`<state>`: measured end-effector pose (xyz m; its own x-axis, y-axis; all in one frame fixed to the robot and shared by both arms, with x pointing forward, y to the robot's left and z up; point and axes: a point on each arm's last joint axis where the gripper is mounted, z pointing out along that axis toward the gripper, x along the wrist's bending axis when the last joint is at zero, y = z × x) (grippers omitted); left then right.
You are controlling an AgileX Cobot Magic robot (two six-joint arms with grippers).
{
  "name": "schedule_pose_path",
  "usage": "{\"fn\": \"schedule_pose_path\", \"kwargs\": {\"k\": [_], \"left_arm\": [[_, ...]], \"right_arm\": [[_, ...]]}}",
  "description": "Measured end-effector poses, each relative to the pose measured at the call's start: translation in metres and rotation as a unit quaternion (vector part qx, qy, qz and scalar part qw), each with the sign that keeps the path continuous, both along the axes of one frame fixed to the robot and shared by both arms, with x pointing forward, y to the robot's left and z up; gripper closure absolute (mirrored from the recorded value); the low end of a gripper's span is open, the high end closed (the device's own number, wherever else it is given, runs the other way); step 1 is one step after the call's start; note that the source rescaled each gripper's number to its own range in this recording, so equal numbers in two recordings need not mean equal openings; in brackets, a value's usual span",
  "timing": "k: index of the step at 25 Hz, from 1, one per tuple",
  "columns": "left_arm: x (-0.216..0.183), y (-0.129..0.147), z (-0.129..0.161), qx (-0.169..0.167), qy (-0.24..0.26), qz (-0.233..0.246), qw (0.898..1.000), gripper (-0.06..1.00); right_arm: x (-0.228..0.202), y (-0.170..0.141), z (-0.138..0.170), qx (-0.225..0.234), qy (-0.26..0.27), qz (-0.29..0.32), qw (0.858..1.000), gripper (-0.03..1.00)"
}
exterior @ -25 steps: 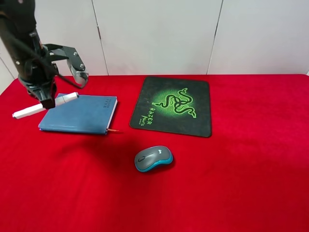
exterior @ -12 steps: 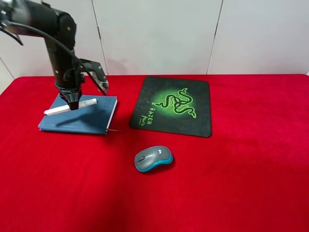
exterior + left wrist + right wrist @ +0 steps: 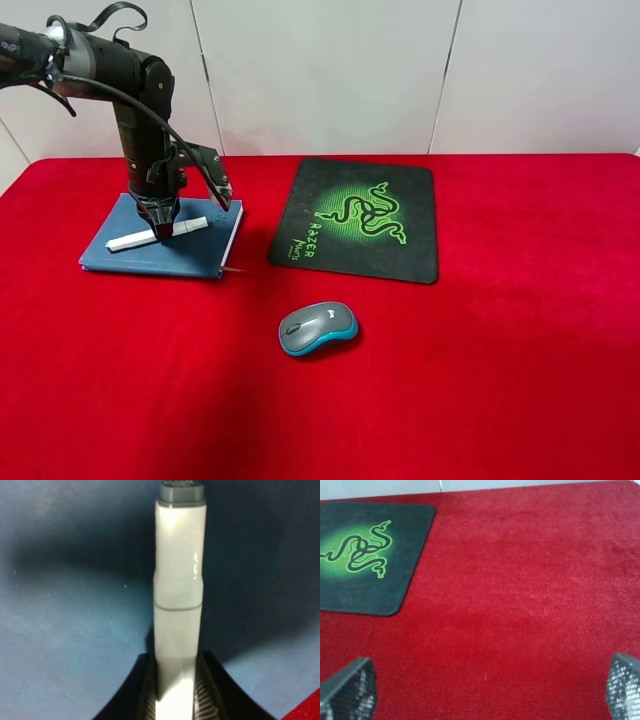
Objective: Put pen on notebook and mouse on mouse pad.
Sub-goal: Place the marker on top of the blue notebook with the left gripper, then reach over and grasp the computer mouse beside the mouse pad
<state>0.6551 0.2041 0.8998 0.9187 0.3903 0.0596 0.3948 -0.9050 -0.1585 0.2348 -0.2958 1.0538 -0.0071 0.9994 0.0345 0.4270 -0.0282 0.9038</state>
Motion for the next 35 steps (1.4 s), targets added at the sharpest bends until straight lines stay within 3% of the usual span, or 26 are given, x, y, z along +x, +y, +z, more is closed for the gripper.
{"fn": "schedule_pose_path", "kwargs": {"k": [5, 7, 12, 15, 24, 35], "left_arm": [[0.000, 0.000, 0.000, 0.000, -0.001, 0.000, 1.000, 0.94], [0.001, 0.000, 0.000, -0.001, -0.005, 0.002, 1.000, 0.85], [0.007, 0.000, 0.000, -0.010, -0.035, 0.037, 0.999, 0.15], [0.008, 0.001, 0.000, -0.011, -0.041, 0.042, 0.998, 0.01], [0.007, 0.001, 0.013, -0.015, -0.052, 0.048, 0.997, -0.03], [-0.025, 0.009, 0.134, -0.053, -0.143, 0.130, 0.980, -0.03]], "right_arm": [[0.000, 0.000, 0.000, 0.000, 0.000, 0.000, 1.000, -0.03], [0.000, 0.000, 0.000, 0.000, 0.000, 0.000, 1.000, -0.03], [0.000, 0.000, 0.000, 0.000, 0.000, 0.000, 1.000, -0.03], [0.000, 0.000, 0.000, 0.000, 0.000, 0.000, 1.000, -0.03], [0.000, 0.000, 0.000, 0.000, 0.000, 0.000, 1.000, -0.03], [0.000, 0.000, 0.000, 0.000, 0.000, 0.000, 1.000, -0.03]]}}
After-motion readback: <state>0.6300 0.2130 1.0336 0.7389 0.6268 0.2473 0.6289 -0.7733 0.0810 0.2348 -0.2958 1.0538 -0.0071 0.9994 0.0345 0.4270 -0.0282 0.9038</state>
